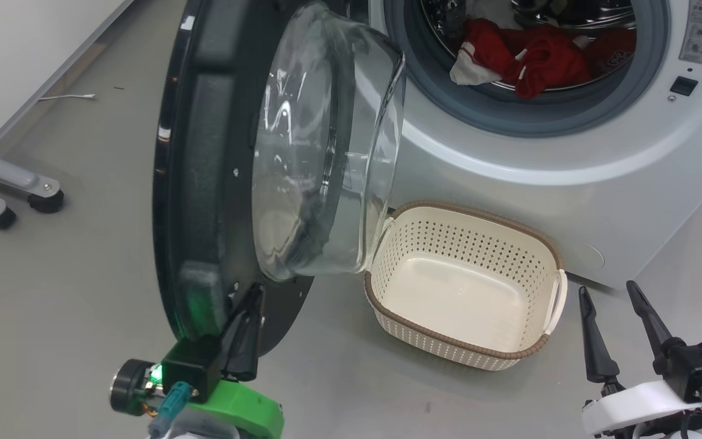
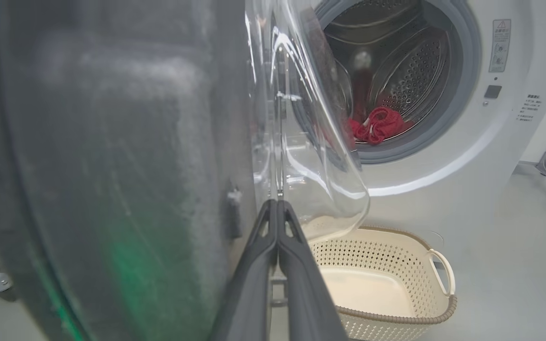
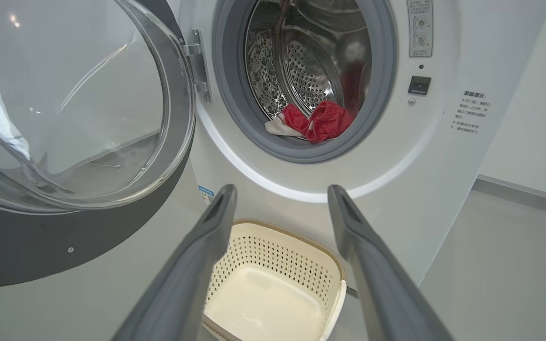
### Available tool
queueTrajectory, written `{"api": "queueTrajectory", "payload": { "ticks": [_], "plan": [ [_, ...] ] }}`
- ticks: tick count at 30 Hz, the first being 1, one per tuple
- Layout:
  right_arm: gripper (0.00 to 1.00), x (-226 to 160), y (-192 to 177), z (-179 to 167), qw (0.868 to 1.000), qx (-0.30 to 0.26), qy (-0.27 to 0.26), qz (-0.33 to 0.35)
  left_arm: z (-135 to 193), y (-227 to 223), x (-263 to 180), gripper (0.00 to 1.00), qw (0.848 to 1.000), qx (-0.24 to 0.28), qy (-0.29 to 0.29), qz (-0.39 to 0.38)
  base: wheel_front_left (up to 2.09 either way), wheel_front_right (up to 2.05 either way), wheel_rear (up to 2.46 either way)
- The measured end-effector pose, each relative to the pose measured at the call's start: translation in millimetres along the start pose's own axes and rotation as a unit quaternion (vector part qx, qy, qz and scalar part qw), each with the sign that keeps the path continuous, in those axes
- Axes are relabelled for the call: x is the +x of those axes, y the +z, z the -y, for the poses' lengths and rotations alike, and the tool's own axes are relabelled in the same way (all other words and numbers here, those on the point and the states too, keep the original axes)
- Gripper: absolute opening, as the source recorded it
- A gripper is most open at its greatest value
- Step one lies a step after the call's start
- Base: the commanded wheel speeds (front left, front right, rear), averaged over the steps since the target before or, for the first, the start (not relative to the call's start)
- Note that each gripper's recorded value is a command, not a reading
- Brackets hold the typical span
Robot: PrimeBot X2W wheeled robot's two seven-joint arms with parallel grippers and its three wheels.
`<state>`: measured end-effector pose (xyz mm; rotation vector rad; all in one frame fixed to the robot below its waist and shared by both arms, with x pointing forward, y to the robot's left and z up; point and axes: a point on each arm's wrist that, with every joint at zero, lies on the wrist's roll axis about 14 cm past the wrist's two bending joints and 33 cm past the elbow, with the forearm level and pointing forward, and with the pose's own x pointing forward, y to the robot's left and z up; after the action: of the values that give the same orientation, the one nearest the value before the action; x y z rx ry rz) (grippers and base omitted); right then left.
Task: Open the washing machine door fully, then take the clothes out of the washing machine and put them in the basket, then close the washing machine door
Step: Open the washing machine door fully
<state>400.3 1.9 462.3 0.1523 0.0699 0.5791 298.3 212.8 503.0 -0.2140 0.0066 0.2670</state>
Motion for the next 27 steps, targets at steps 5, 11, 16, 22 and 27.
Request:
{"api": "queueTrajectory", "payload": {
  "ticks": [5,11,16,22,27],
  "plan": [
    [1.00,-1.6,0.2,5.7,1.000,-0.001,-0.009,0.001,-19.5,4.5,2.7,0.00,1.000,0.002,0.029,0.011,0.00,0.00,0.00],
    [1.00,-3.5,-0.6,6.8,1.000,0.000,-0.010,0.000,-45.2,5.8,4.7,0.00,0.998,0.013,0.066,0.014,0.00,0.00,0.00],
    [1.00,-4.6,-1.9,12.0,1.000,0.002,-0.017,-0.001,-61.7,6.0,6.9,0.00,0.996,0.017,0.091,0.016,0.00,0.00,0.00],
    [1.00,-6.7,-2.6,21.6,1.000,0.001,-0.030,-0.001,-83.3,8.0,10.6,0.00,0.992,0.020,0.122,0.021,0.00,0.00,0.00],
    [1.00,-7.8,-2.5,25.1,0.999,0.000,-0.034,-0.001,-100.0,11.0,14.3,0.00,0.989,0.020,0.147,0.026,0.00,0.00,0.00]
  ]
}}
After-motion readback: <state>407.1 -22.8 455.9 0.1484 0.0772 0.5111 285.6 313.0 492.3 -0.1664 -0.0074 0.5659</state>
